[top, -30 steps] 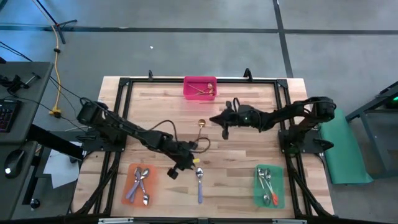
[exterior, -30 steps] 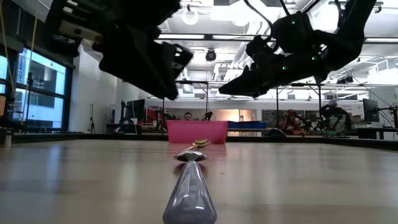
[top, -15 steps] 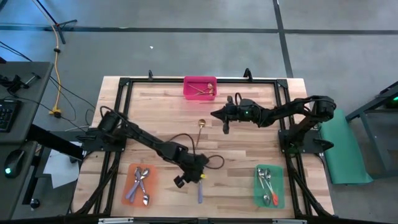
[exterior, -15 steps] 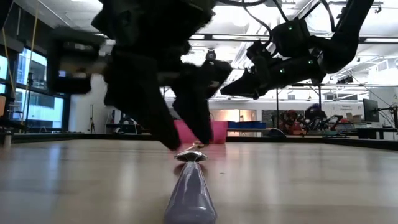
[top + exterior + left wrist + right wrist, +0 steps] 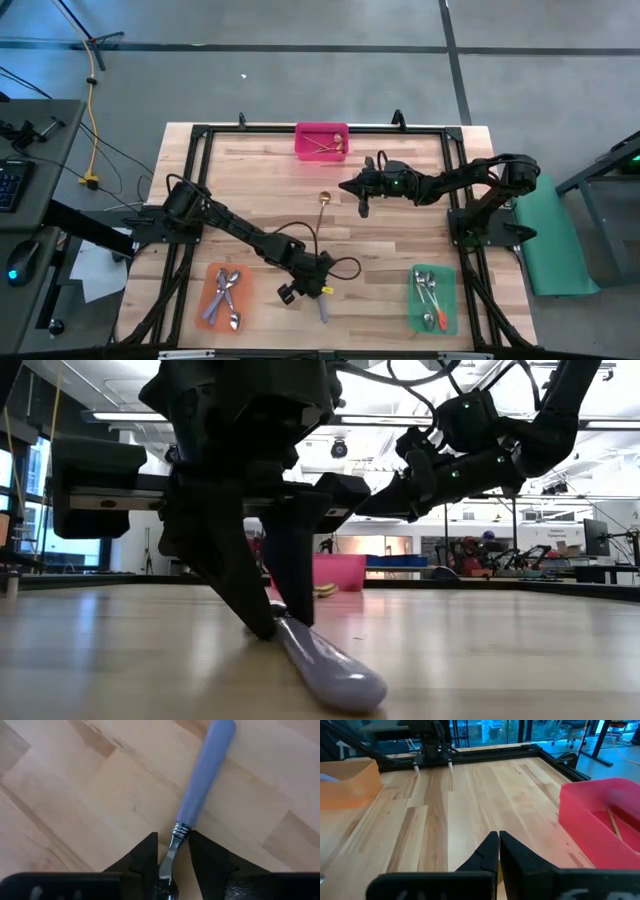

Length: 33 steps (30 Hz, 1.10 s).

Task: Sort silverware by color (type)
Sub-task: Put the purple spoon into the orange bin

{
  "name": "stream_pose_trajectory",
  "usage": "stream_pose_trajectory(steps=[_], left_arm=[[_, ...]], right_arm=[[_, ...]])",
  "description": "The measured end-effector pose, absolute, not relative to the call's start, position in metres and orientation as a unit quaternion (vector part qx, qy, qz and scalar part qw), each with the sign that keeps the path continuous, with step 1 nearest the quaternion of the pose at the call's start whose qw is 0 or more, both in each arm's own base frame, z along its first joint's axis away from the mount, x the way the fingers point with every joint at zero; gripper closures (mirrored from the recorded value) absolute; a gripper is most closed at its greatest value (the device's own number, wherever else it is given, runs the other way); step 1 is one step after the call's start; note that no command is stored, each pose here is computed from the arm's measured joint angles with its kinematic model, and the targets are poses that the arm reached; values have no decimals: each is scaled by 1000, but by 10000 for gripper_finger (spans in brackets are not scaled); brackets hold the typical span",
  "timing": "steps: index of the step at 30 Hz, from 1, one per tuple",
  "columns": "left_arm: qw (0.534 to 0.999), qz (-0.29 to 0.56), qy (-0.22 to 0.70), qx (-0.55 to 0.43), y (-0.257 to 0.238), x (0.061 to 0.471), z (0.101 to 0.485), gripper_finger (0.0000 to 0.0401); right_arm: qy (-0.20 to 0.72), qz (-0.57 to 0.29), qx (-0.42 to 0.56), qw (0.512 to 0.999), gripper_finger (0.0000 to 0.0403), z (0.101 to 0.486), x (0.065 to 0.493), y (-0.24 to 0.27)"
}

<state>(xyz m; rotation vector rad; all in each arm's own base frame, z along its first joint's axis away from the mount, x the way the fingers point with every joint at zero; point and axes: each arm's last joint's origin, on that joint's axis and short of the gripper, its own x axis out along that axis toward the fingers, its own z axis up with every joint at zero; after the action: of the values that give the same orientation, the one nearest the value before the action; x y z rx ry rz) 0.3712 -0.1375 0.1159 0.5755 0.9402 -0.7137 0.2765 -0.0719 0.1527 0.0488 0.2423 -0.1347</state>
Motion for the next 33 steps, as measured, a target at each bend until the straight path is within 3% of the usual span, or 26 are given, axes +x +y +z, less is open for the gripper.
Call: stream_pose_trajectory(steps=[12, 26, 33], left_arm=[[756, -319, 511, 255, -130, 357, 116, 391], [731, -237, 611, 190, -120, 308, 181, 401], [752, -201, 620, 95, -136, 274, 225, 399]], right_arm=[[122, -67, 26, 990, 403, 152, 277, -72], [129, -67, 28, 989, 403, 151, 276, -72], [129, -68, 36, 989, 403, 151, 276, -72]])
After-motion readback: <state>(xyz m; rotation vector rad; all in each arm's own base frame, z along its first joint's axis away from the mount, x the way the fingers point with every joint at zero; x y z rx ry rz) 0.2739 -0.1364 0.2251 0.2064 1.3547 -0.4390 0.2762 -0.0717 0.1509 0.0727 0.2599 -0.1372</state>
